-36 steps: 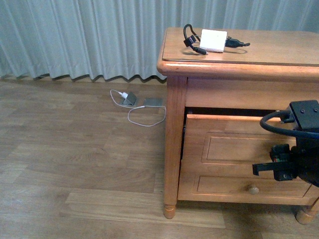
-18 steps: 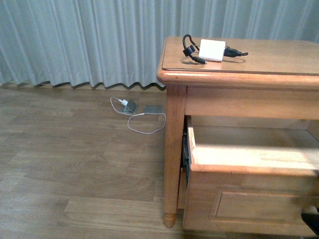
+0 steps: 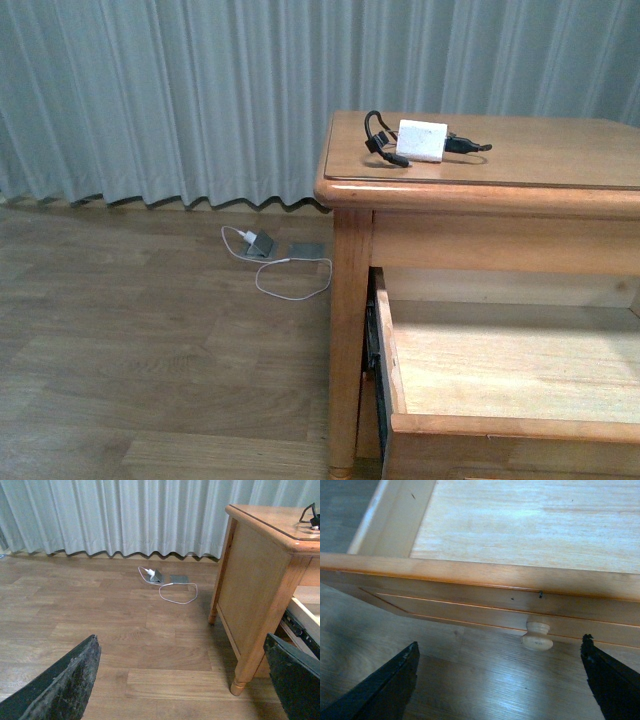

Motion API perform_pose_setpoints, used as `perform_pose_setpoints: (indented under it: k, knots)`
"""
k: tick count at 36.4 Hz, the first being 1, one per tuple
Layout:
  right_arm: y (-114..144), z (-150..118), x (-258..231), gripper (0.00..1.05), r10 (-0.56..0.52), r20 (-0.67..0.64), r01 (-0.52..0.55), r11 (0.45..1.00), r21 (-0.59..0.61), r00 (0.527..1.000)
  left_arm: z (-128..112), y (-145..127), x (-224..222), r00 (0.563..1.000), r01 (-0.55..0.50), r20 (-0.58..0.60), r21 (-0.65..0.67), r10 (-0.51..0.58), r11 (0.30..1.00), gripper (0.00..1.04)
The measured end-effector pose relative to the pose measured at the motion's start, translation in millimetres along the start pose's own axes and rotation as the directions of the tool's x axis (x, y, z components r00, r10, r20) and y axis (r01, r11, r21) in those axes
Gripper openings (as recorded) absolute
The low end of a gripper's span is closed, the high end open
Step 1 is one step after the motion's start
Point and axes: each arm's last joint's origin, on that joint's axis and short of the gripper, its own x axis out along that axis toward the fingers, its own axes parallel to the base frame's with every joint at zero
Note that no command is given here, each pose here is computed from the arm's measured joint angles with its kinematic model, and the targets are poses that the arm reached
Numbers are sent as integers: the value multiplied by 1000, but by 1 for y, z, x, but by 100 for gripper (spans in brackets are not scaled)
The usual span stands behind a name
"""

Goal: Put charger into drawer

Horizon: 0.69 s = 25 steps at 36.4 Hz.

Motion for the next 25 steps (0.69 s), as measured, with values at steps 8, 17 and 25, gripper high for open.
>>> perform_pose_setpoints:
  k: [8, 17, 25]
  knots:
    - [7, 22, -63, 96, 65, 215, -67, 998, 2, 974, 0, 0, 0, 1000, 0, 0, 0, 0, 1000, 98]
    - [9, 22, -99, 96, 114, 373, -114, 993, -23, 921, 0, 0, 0, 1000, 0, 0, 0, 0, 1000, 98]
    - [6, 21, -101, 91, 12, 464, -7, 1000, -12, 886, 0, 0, 0, 1000, 0, 0, 0, 0, 1000, 98]
